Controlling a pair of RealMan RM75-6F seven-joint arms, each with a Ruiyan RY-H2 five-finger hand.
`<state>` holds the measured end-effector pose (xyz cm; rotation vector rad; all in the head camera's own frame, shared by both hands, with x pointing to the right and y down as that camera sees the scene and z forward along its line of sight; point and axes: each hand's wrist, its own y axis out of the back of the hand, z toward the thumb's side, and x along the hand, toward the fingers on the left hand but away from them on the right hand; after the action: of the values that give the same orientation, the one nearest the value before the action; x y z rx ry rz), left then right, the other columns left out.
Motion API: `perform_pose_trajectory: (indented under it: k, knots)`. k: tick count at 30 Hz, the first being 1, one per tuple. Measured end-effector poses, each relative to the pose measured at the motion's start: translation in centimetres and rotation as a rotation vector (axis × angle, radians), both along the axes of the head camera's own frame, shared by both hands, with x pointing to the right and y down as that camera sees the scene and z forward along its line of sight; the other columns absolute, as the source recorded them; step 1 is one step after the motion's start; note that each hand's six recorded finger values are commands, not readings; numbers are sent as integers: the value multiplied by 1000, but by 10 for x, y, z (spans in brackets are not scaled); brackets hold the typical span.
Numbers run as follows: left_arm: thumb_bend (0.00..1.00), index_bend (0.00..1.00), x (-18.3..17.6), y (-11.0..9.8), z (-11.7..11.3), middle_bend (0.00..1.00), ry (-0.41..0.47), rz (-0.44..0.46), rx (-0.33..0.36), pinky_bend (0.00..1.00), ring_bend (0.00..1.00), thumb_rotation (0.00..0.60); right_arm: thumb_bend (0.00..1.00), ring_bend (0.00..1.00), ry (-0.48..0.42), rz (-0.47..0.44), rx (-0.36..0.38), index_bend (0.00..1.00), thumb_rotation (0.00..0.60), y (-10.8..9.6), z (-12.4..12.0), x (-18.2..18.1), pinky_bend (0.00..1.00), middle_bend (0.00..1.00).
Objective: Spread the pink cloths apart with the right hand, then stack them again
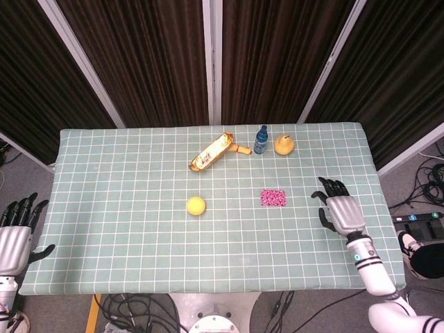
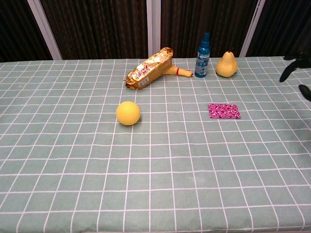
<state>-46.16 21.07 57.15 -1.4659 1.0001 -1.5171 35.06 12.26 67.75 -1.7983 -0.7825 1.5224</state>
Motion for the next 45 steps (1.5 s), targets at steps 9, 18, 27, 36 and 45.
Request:
perform_pose_trajectory:
  k: [9, 18, 27, 36, 45]
  knots:
    - [41, 171, 0, 0, -1, 137, -3, -3, -3, 101, 98, 600, 569, 0, 46, -26, -104, 309, 522, -23, 67, -34, 0, 11]
    - [42, 171, -1, 1, -2, 137, -2, -7, -3, 100, 98, 600, 571, 0, 37, -39, -189, 310, 518, -30, 105, -62, 0, 11]
    - [41, 171, -2, 1, -2, 136, -4, -9, -4, 100, 98, 600, 569, 0, 37, -66, -196, 311, 521, -35, 116, -79, 0, 12]
    - [41, 171, -4, 2, -2, 137, -9, -11, -6, 100, 98, 600, 566, 0, 54, -105, -217, 311, 524, -27, 122, -83, 0, 12]
    - [41, 171, -3, 3, -1, 136, -8, -8, -6, 101, 98, 600, 566, 0, 45, -175, -248, 312, 518, -3, 110, -83, 0, 11]
